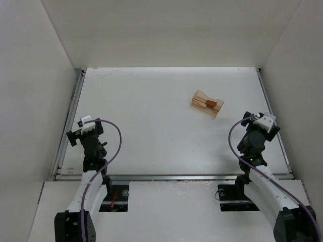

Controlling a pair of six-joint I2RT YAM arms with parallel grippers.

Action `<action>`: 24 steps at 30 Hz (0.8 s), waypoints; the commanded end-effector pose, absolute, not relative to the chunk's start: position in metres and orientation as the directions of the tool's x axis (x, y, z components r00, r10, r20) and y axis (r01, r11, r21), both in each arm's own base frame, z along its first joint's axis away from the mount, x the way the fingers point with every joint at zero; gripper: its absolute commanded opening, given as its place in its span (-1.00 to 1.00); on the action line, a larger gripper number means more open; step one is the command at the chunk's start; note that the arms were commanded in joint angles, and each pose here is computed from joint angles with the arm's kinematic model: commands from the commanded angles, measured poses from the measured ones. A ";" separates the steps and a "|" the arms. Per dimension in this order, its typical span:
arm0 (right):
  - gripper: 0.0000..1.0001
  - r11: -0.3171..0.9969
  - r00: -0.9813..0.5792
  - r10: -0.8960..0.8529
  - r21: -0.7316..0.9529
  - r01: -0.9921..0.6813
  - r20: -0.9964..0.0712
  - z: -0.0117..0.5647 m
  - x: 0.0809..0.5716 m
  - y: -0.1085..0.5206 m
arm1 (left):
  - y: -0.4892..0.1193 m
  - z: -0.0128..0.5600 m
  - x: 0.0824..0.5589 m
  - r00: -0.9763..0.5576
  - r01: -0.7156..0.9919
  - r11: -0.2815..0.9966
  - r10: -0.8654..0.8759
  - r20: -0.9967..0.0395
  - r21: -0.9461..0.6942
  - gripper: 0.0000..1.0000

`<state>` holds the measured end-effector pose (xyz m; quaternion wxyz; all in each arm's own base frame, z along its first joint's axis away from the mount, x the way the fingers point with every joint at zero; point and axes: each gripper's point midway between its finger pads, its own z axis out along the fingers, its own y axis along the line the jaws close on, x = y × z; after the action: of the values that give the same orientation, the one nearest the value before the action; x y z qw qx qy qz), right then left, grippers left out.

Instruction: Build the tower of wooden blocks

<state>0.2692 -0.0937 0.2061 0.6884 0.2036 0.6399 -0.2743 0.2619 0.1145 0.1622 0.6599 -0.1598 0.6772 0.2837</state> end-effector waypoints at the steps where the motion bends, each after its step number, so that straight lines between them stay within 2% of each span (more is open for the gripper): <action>1: 1.00 0.766 0.124 -0.091 0.010 0.642 -0.988 0.233 0.270 -0.094 | 0.116 0.198 0.265 0.035 -0.612 0.783 0.161 -0.986 0.107 1.00; 6: 1.00 0.790 0.176 -0.065 0.057 0.610 -0.982 0.278 0.269 -0.089 | 0.110 0.202 0.272 0.018 -0.569 0.808 0.196 -0.980 0.151 1.00; 9: 1.00 0.869 0.119 -0.117 -0.043 0.494 -0.986 0.300 0.283 -0.069 | 0.080 0.228 0.292 -0.060 -0.356 0.881 0.313 -0.948 0.313 1.00; 10: 1.00 0.887 0.156 -0.116 -0.031 0.460 -0.981 0.332 0.286 -0.063 | 0.072 0.239 0.296 -0.067 -0.301 0.886 0.350 -0.934 0.354 1.00; 12: 1.00 0.910 0.072 -0.135 -0.095 0.403 -0.988 0.335 0.302 -0.052 | 0.054 0.277 0.301 -0.045 -0.187 0.902 0.388 -0.920 0.390 1.00; 13: 1.00 0.915 0.111 -0.127 -0.074 0.396 -0.986 0.365 0.305 -0.048 | 0.048 0.291 0.303 -0.032 -0.155 0.901 0.405 -0.914 0.405 1.00; 16: 1.00 0.889 0.017 -0.170 -0.146 0.434 -0.985 0.373 0.332 -0.048 | 0.027 0.330 0.307 0.002 0.002 0.835 0.551 -0.835 0.551 1.00; 17: 1.00 0.889 0.043 -0.187 -0.150 0.433 -0.981 0.399 0.337 -0.045 | 0.027 0.340 0.308 0.005 0.012 0.802 0.597 -0.802 0.597 1.00; 18: 1.00 0.870 -0.036 -0.261 -0.251 0.423 -0.965 0.391 0.355 -0.043 | 0.027 0.355 0.309 0.010 0.008 0.795 0.606 -0.795 0.606 1.00; 20: 1.00 0.849 -0.075 -0.320 -0.321 0.419 -0.944 0.405 0.371 -0.041 | 0.035 0.368 0.310 -0.008 -0.036 0.795 0.606 -0.795 0.606 1.00; 21: 1.00 0.834 -0.133 -0.342 -0.365 0.413 -0.930 0.392 0.390 -0.039 | 0.038 0.372 0.314 -0.016 -0.046 0.794 0.606 -0.795 0.606 1.00; 23: 1.00 0.806 -0.142 -0.293 -0.324 0.494 -0.945 0.392 0.402 -0.047 | 0.034 0.378 0.313 -0.033 -0.010 0.795 0.606 -0.795 0.606 1.00; 24: 1.00 0.797 -0.100 -0.238 -0.253 0.549 -0.966 0.404 0.405 -0.051 | 0.031 0.378 0.313 -0.038 0.021 0.796 0.605 -0.795 0.605 1.00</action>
<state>0.4016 -0.0396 0.3998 0.6845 0.0761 0.6761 -0.2619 0.3112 0.0392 0.3907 0.6914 0.1792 0.6577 0.2393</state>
